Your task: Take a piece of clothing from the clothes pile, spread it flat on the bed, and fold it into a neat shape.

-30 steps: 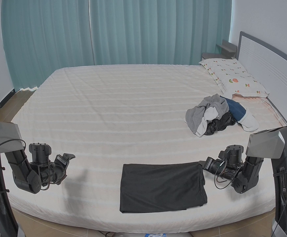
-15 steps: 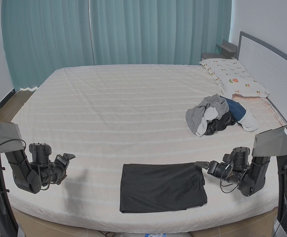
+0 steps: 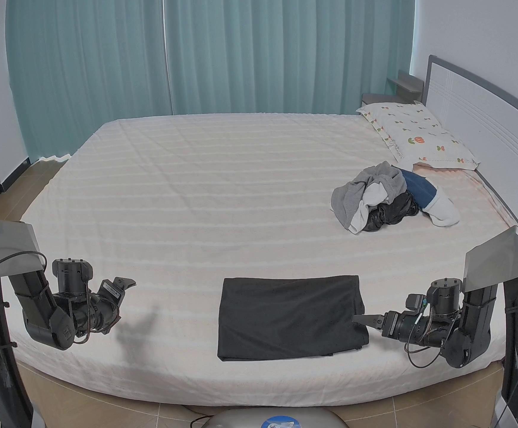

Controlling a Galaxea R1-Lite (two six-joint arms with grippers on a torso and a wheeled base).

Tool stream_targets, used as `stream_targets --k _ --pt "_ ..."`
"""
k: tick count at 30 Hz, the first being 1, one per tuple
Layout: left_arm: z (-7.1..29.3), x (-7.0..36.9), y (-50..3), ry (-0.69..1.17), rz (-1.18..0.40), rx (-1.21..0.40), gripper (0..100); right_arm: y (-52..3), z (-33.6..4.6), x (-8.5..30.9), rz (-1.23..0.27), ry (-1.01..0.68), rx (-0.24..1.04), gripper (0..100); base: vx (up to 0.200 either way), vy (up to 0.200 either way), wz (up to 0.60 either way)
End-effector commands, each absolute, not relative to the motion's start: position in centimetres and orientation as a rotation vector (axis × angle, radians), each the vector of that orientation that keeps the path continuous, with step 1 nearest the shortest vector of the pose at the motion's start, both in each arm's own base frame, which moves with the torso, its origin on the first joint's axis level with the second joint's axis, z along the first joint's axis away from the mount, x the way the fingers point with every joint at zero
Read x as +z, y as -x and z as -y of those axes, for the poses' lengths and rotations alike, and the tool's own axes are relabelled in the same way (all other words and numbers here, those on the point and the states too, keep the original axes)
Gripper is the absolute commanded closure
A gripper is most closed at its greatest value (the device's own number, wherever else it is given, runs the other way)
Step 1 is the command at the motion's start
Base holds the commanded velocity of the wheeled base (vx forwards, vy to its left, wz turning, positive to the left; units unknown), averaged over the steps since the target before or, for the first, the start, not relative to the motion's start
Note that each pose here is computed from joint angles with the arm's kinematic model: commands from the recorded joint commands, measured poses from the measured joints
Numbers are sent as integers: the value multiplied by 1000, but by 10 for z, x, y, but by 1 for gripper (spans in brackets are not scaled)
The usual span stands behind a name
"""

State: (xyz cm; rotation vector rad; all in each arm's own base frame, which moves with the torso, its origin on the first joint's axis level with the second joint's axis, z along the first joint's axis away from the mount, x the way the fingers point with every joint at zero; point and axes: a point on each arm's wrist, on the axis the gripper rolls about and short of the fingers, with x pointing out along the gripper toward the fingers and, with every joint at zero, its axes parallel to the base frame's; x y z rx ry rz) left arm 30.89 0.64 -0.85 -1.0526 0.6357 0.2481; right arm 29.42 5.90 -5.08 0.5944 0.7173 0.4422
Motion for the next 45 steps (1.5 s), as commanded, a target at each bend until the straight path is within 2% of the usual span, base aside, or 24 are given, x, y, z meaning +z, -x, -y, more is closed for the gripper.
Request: stream_targets --k 1,7,11,12,20,34,35,45 --pt "-7 -9 -309 1053 -636 247 0 -296 -63 -58 -731 -589 453 0 0 0 0" --pt "-7 -8 -310 1054 -633 246 0 -305 -68 -59 -721 -584 468 0 0 0 0" --pt "-7 -8 -310 1054 -631 245 0 -307 -71 -62 -767 -584 459 0 0 0 0" --pt "-7 -8 -310 1054 -631 245 0 -306 -71 -62 -779 -585 456 100 0 0 0" --pt "-7 -8 -311 1055 -630 245 0 -290 -67 -61 -812 -525 462 100 0 0 0" --pt "-7 -8 -311 1055 -630 245 0 -287 -63 -58 -806 -526 454 100 0 0 0" --pt "-7 -8 -311 1055 -630 245 0 -287 -63 -59 -809 -526 453 0 0 0 0" --pt "-7 -9 -313 1056 -626 244 0 -297 -56 -48 -739 -546 433 0 0 0 0"
